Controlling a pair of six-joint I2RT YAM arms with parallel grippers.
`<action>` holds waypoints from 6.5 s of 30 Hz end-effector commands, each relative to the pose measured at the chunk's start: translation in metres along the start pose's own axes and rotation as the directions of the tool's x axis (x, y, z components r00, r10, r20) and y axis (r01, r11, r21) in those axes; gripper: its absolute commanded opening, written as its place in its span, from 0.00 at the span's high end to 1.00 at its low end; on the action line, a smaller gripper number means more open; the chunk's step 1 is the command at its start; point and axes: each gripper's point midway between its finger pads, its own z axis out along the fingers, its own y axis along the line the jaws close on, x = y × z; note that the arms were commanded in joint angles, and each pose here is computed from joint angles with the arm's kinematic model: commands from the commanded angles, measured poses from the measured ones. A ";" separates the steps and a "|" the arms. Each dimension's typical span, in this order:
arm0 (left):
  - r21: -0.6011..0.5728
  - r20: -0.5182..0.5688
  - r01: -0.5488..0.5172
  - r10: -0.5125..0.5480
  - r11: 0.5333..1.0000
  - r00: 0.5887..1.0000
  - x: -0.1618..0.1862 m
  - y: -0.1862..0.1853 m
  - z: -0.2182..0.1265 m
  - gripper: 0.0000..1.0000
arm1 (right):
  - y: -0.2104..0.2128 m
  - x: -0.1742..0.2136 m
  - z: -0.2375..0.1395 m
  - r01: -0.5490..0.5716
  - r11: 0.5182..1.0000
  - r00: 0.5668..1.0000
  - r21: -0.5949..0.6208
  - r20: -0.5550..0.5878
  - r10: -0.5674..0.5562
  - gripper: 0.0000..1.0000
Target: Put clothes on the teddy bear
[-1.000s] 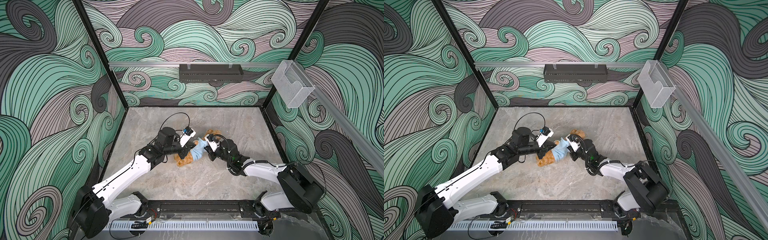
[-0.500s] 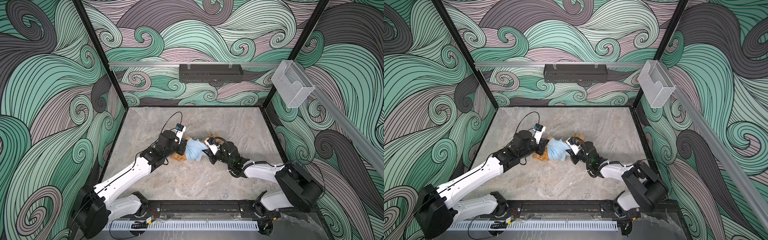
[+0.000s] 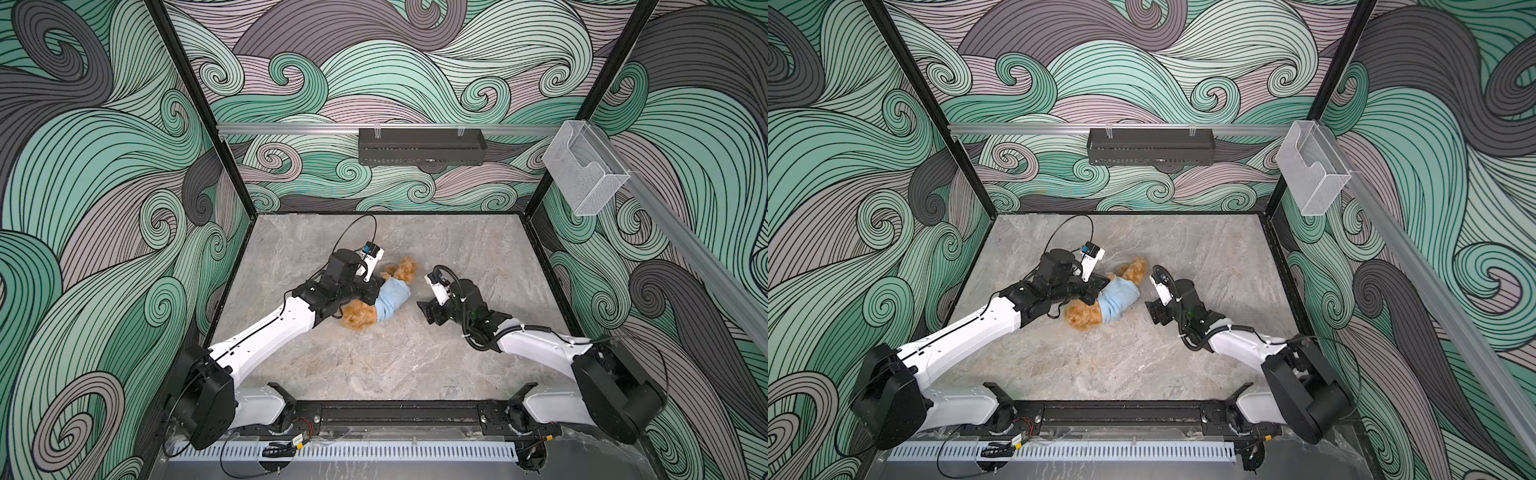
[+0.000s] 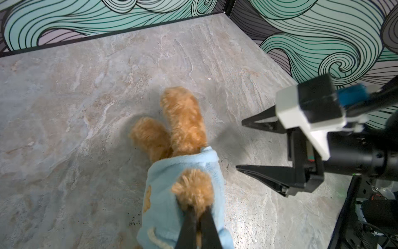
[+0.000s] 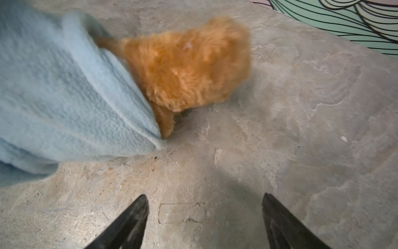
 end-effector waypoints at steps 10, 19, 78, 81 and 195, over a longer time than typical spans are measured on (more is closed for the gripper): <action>0.112 0.017 0.009 -0.011 0.994 1.000 -0.024 -0.022 -0.003 1.00 | 0.076 -0.103 -0.039 0.169 0.937 0.929 -0.305 0.368 -0.048 0.13; 0.186 0.002 0.027 -0.027 0.982 1.000 -0.022 -0.034 -0.003 1.00 | 0.102 -0.124 0.001 0.186 0.904 0.909 -0.386 0.417 -0.009 0.29; 0.394 -0.267 -0.043 0.159 0.918 0.951 0.022 -0.052 0.044 0.70 | 0.103 -0.021 0.027 0.175 0.918 0.915 -0.357 0.404 -0.017 0.83; 0.379 -0.291 -0.051 0.172 0.924 0.941 0.028 -0.049 0.047 0.70 | 0.102 -0.021 0.026 0.176 0.918 0.914 -0.356 0.406 -0.018 0.83; 0.488 -0.323 0.126 0.044 0.864 0.945 0.028 -0.091 0.070 0.52 | 0.084 -0.023 0.001 -0.016 0.944 0.887 -0.330 0.431 0.165 0.50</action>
